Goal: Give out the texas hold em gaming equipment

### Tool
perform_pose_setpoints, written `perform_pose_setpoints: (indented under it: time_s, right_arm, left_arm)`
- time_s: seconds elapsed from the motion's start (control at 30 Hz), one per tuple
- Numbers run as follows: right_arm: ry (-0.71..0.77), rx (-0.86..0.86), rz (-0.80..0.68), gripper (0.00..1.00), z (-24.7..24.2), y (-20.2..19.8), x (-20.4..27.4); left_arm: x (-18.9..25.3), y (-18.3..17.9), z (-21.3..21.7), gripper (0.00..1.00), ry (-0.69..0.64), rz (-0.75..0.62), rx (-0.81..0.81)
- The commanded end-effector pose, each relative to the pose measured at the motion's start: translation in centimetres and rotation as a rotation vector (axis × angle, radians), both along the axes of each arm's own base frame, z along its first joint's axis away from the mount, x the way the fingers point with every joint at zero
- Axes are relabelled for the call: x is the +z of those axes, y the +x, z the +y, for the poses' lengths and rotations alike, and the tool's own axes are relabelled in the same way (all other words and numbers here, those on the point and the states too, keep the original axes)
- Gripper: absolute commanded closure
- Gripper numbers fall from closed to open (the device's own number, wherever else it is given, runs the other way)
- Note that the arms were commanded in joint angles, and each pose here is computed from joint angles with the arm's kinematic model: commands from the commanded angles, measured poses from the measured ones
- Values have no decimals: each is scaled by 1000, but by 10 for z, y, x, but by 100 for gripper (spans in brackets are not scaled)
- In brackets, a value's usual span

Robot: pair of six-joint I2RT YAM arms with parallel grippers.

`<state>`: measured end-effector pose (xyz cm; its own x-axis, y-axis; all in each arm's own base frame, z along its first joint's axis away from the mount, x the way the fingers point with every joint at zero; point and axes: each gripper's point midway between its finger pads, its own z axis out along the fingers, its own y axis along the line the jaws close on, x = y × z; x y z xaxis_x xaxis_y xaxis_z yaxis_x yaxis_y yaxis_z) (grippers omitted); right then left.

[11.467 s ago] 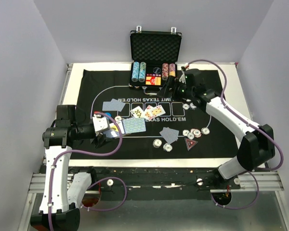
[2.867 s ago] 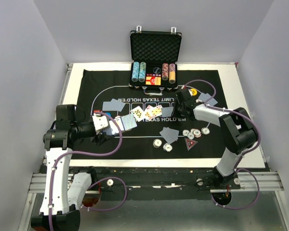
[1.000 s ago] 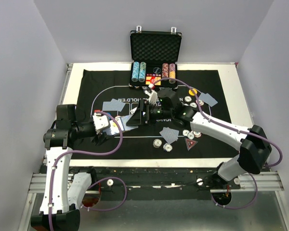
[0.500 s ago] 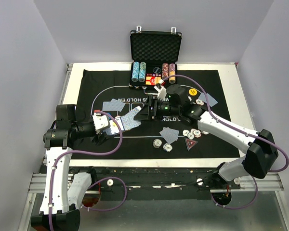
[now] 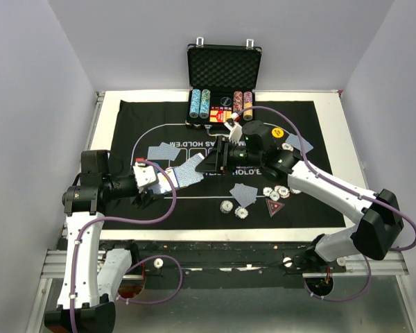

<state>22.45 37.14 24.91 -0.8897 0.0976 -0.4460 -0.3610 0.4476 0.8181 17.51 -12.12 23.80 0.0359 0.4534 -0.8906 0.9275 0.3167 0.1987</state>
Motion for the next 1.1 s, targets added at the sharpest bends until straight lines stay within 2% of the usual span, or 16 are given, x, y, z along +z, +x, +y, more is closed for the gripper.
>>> perform_pose_setpoints:
  time_s: [0.0, 0.27, 0.6, 0.9, 1.07]
  right_arm:
    - [-5, -42, -56, 47, -10, 9, 20]
    - [26, -84, -67, 59, -18, 15, 29]
    - [117, -85, -40, 68, -16, 13, 43]
    - [107, -67, 41, 73, -11, 11, 17]
    - [142, -89, 13, 87, -13, 16, 31]
  left_arm:
    - [7, -1, -6, 63, -32, -26, -30]
    - [6, -2, -6, 63, -32, -28, -30]
    - [7, -2, -5, 63, -28, -30, -29]
    - [9, -1, -5, 63, -27, -36, -28]
    - [8, -2, -5, 63, -23, -39, -28]
